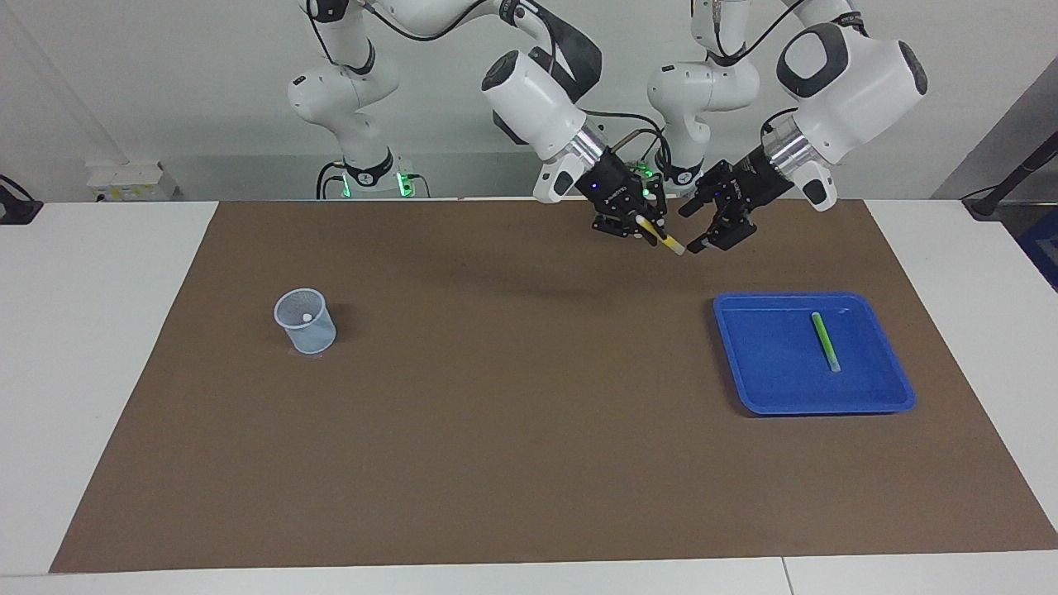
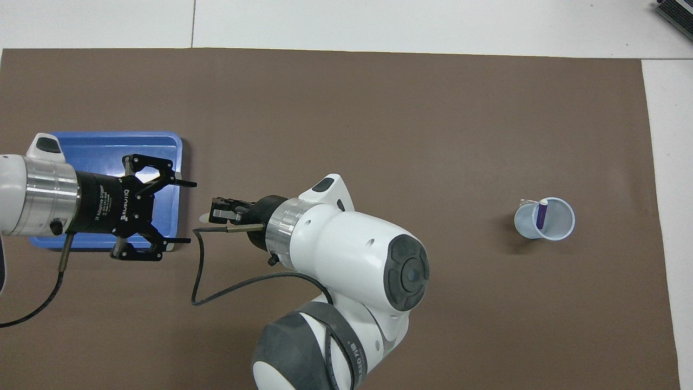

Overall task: Transfer and insert pens with both arms
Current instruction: 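Open the left gripper while the right gripper carries the pen away, then lower the yellow pen into the cup while the left gripper reaches the green pen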

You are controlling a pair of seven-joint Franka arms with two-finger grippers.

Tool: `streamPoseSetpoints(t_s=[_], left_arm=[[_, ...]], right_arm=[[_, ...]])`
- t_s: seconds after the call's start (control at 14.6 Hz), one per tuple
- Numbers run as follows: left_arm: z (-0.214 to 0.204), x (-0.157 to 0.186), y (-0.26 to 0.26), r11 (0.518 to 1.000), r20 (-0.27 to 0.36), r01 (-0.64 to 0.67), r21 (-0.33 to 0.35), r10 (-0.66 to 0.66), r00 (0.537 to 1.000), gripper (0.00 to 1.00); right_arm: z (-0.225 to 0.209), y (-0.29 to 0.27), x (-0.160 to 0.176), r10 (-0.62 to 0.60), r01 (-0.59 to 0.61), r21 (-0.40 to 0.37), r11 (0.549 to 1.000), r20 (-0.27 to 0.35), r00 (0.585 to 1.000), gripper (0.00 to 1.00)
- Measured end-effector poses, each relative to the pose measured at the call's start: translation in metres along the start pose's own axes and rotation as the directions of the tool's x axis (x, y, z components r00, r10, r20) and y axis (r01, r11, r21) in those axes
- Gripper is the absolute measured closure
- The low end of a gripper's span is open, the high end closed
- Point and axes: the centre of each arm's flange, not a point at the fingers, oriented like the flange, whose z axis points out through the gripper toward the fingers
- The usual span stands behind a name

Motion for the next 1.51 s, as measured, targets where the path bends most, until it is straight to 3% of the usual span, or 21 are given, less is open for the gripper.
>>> streamPoseSetpoints(t_s=[0.21, 0.34, 0.75, 0.96, 1.16, 1.37, 1.51], left_arm=[[0.000, 0.008, -0.004, 0.978, -0.020, -0.204, 0.033, 0.205, 0.979, 0.00], [-0.003, 0.023, -0.009, 0.930, -0.048, -0.356, 0.090, 0.361, 0.931, 0.00], [-0.032, 0.075, -0.026, 0.683, -0.072, -0.686, 0.251, 0.720, 0.691, 0.00], [-0.046, 0.099, -0.031, 0.516, -0.055, -0.786, 0.340, 0.846, 0.531, 0.00], [-0.066, 0.128, -0.036, 0.372, -0.042, -0.840, 0.396, 0.921, 0.388, 0.00], [-0.068, 0.154, -0.036, 0.267, -0.037, -0.855, 0.444, 0.959, 0.280, 0.00], [-0.061, 0.176, -0.033, 0.209, -0.025, -0.866, 0.454, 0.975, 0.222, 0.00]], right_arm=[[-0.013, 0.023, 0.023, -0.094, 0.096, -0.040, 0.995, 0.057, 0.994, 0.82], [-0.034, 0.040, 0.042, -0.146, 0.154, -0.068, 0.986, 0.108, 0.983, 0.82], [-0.119, 0.094, 0.089, -0.249, 0.298, -0.193, 0.935, 0.242, 0.938, 0.82], [-0.157, 0.128, 0.105, -0.294, 0.393, -0.320, 0.862, 0.315, 0.902, 0.82], [-0.195, 0.170, 0.124, -0.366, 0.526, -0.388, 0.757, 0.414, 0.833, 0.82], [-0.236, 0.228, 0.151, -0.446, 0.662, -0.405, 0.630, 0.510, 0.736, 0.82], [-0.256, 0.267, 0.159, -0.475, 0.722, -0.372, 0.583, 0.564, 0.675, 0.82]])
